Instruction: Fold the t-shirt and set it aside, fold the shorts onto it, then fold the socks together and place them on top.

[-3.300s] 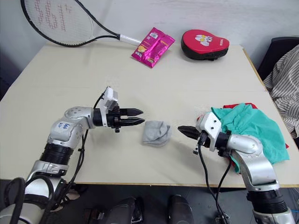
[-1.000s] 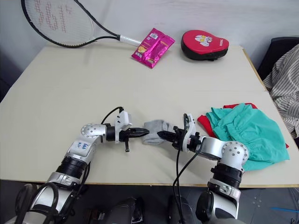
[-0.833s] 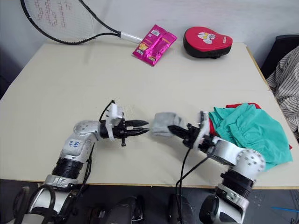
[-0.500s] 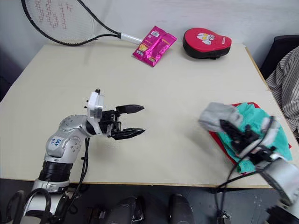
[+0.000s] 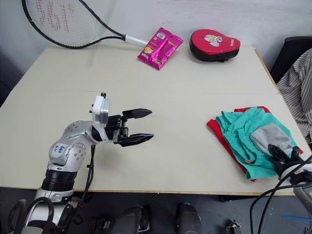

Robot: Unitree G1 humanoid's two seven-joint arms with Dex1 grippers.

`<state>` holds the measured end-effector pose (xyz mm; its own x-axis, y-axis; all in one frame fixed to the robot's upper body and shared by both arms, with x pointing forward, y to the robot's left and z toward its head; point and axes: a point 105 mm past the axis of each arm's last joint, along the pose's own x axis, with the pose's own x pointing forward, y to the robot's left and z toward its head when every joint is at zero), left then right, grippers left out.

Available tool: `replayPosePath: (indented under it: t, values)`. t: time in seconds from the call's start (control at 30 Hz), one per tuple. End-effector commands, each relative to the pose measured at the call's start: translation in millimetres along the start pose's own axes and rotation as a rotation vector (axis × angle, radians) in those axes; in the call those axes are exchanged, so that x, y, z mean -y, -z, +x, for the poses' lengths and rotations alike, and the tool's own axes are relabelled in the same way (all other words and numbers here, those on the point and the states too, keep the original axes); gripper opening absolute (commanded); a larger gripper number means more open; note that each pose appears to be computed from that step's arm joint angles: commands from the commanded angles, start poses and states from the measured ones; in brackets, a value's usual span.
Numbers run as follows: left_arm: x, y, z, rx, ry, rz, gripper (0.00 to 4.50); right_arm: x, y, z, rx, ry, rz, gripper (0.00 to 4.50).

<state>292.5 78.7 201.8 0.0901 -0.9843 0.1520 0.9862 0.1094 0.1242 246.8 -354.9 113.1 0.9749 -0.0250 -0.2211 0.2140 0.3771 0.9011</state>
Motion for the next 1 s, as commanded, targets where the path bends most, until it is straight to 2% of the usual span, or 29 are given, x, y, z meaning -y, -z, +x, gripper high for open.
replayPosePath:
  t: [0.03,0.1,0.17,0.23,0.33,0.37,0.43,0.5,0.63,0.73,0.87,0.93,1.0]
  values:
    - [8,-13,0,0.022,0.043,0.032,4.5,-1,-7,-14,-0.002,0.027,-0.087,1.2]
    - [7,-13,-3,0.017,0.041,0.021,4.5,3,-11,-30,-0.033,0.08,-0.207,1.88]
    - [6,-12,-6,0.009,0.031,0.008,4.5,9,-14,-46,-0.12,0.153,-0.468,2.56]
    - [2,-10,-12,-0.009,-0.011,-0.014,4.5,13,-34,-62,-0.117,0.209,-0.734,3.26]
    - [-5,-5,-26,-0.054,-0.091,-0.01,4.5,-18,-55,-74,-0.063,0.038,-1.188,4.31]
    - [-8,-4,-31,-0.073,-0.124,0.011,4.5,-28,-55,-74,-0.073,-0.03,-1.345,4.46]
    - [-11,-2,-43,-0.107,-0.178,0.051,4.5,-41,-45,-68,-0.147,-0.145,-1.627,4.46]
    - [-11,-1,-54,-0.138,-0.216,0.069,4.5,-57,-29,-54,-0.185,-0.28,-1.734,4.46]
    - [-7,3,-74,-0.201,-0.285,0.103,4.5,-102,10,-26,-0.143,-0.569,-1.763,4.46]
    - [-4,16,-97,-0.323,-0.356,0.154,4.5,-125,62,-11,-0.218,-0.826,-1.754,4.46]
    - [2,31,-136,-0.455,-0.487,0.228,4.5,-118,136,8,-0.37,-1.172,-1.79,4.46]
    - [7,38,-150,-0.5,-0.52,0.242,4.5,-107,155,17,-0.395,-1.252,-1.789,4.46]
    - [10,40,-159,-0.5,-0.567,0.252,4.5,-97,163,28,-0.402,-1.281,-1.781,4.46]
